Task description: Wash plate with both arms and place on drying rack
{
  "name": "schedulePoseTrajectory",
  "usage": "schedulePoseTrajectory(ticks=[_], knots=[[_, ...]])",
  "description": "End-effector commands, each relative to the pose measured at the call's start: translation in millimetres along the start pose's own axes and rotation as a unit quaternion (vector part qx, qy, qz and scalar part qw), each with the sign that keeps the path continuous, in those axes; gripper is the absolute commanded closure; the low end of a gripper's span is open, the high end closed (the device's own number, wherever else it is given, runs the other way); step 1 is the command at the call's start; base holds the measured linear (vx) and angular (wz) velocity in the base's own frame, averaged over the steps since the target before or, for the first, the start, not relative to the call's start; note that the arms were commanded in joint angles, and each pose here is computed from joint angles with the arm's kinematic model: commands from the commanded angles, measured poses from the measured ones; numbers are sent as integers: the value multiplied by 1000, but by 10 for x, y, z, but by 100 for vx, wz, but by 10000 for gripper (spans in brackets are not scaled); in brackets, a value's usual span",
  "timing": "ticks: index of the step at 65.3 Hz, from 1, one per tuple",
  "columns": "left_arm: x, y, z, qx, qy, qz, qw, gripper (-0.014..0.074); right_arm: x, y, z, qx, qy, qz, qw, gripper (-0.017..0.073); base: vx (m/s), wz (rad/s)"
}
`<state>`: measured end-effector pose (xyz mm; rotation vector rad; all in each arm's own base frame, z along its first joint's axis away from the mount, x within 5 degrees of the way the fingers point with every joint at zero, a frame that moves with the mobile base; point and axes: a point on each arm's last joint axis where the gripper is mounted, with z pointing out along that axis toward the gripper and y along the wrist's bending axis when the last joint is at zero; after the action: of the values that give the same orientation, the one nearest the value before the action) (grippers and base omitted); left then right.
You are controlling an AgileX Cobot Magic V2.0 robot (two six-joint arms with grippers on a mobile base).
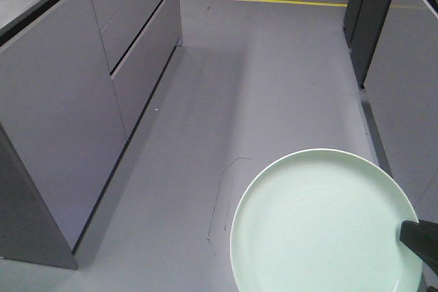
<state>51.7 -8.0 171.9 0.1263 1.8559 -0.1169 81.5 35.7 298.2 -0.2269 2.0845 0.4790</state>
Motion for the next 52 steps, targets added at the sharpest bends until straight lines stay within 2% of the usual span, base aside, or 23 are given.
schedulePoseTrajectory(ticks=[1,52], knots=[[-168,-9,-47,6,-54,-5,998,600,-118,17,-37,1,-37,10,999,561,11,6],[-168,-9,-47,6,-54,-5,998,600,-118,17,-37,1,-37,10,999,561,16,4]])
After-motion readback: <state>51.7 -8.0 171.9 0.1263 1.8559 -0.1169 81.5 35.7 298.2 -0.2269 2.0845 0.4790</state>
